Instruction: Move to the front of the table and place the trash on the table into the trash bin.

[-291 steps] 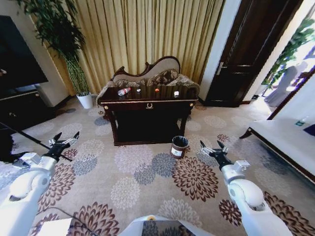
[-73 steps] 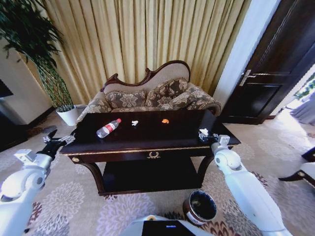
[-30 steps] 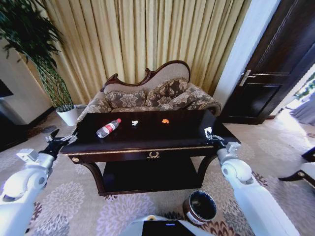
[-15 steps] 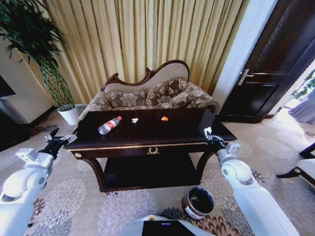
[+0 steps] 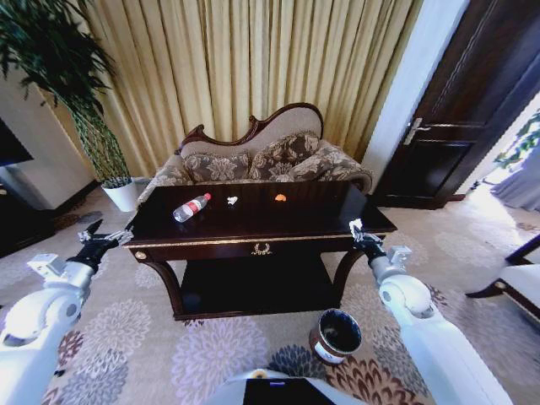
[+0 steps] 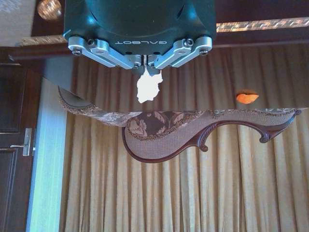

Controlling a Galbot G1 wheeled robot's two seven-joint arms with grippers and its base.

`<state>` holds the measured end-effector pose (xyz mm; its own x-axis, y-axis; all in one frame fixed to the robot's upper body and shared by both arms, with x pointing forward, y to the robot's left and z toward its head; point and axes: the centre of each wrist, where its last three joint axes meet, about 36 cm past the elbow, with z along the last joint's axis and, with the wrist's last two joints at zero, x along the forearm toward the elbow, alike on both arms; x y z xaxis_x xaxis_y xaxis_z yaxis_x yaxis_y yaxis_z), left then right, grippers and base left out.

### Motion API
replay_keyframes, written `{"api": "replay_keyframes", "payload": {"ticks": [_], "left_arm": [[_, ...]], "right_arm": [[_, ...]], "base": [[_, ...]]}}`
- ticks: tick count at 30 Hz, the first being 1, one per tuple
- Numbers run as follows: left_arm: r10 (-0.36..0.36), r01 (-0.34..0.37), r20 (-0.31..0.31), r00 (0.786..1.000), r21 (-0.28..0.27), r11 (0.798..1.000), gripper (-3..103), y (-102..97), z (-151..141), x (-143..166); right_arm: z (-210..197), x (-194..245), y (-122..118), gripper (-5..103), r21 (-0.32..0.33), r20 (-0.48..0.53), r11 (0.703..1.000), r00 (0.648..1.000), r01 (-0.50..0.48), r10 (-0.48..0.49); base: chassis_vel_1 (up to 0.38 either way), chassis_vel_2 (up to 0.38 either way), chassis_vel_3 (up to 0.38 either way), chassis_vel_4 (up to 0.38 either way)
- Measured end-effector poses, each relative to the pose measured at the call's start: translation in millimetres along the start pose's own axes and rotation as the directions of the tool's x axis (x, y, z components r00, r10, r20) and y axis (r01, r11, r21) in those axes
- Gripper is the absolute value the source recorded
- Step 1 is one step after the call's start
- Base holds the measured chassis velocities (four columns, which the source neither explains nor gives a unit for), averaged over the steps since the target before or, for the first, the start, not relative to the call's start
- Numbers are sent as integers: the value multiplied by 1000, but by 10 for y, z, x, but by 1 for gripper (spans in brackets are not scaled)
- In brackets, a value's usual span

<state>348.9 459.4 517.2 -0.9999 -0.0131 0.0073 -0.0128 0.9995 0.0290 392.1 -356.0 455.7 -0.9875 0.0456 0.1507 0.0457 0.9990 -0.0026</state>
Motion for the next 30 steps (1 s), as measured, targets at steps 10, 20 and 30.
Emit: {"api": "replay_keyframes", "payload": {"ticks": [10, 20, 30], "left_arm": [[2, -2, -3, 1000, 7, 1000, 100, -17, 24, 8], [1, -1, 2, 1000, 15, 1000, 100, -40, 27, 36], [1, -1, 5, 1000, 19, 1000, 100, -70, 2, 53]], "right_arm": [[191, 42, 5, 2, 19, -22, 1000, 1000, -2, 3], [1046, 255, -186, 2, 75, -211, 997, 977, -16, 32], [2006, 226, -406, 2, 236, -302, 965, 936, -112, 183]], "base": [[116, -115, -109, 117], [6, -5, -4, 4], [0, 0, 0, 0]]}}
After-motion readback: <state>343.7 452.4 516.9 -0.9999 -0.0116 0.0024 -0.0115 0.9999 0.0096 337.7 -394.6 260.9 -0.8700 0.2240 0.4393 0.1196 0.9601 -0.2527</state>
